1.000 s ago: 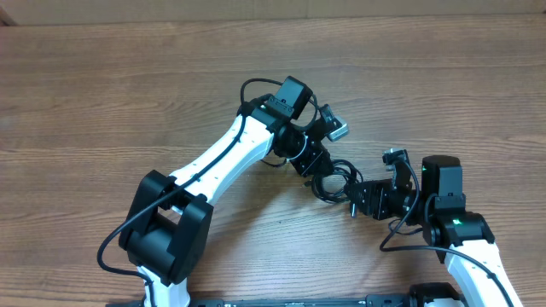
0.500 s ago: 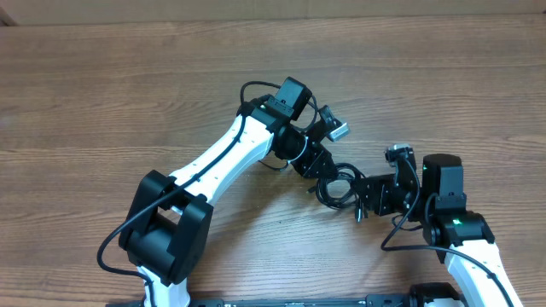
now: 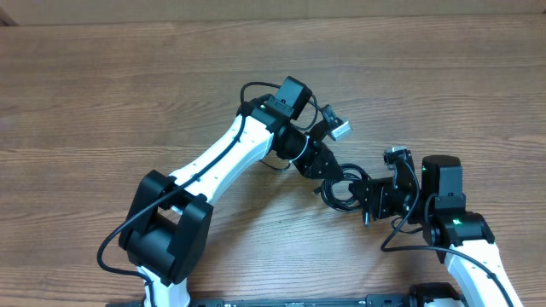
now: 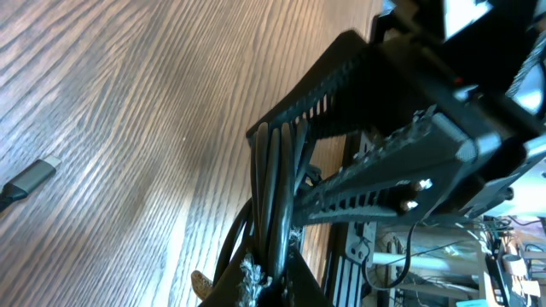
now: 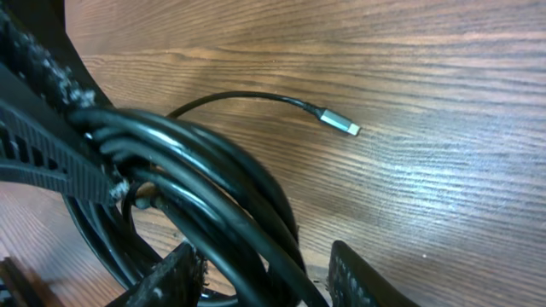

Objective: Untangle cables

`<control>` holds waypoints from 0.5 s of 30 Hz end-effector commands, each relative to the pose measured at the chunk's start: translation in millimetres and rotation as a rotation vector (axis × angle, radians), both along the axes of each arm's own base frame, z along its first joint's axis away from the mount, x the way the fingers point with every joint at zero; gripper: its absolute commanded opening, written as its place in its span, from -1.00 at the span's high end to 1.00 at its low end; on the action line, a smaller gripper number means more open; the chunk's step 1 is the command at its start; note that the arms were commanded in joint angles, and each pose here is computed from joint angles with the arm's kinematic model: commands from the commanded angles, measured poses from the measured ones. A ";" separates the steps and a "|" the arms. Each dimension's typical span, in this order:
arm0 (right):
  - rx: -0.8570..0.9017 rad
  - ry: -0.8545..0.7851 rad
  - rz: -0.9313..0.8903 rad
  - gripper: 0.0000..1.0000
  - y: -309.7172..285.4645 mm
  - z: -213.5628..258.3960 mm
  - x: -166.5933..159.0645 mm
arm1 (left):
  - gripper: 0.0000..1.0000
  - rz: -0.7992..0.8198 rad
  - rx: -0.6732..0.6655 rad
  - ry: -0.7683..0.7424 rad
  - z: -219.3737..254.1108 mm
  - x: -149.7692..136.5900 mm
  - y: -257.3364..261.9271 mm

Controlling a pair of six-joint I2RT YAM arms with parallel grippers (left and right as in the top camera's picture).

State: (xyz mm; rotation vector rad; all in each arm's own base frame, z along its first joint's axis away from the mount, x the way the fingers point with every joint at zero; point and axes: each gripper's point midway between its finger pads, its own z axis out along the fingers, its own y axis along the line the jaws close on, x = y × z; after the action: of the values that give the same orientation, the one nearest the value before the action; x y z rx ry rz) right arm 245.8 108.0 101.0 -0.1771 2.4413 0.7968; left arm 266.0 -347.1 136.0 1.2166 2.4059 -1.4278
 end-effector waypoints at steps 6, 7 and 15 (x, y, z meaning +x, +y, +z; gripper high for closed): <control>-0.038 -0.025 -0.022 0.24 -6.4 3.5 6.8 | 0.91 -0.002 -0.069 0.002 24.8 0.7 -5.2; -0.065 -0.017 -0.059 0.26 -12.7 0.6 9.3 | 0.91 0.001 -0.062 -0.001 23.5 1.2 -4.6; -0.173 0.163 -0.697 0.25 -89.2 -22.2 17.6 | 0.91 0.029 0.036 -0.002 9.0 1.8 5.3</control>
State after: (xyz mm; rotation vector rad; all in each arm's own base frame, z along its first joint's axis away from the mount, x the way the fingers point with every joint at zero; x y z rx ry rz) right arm 254.2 73.7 83.2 0.1832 2.5304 0.5854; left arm 265.6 -343.5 131.3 1.1882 2.4634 -1.3988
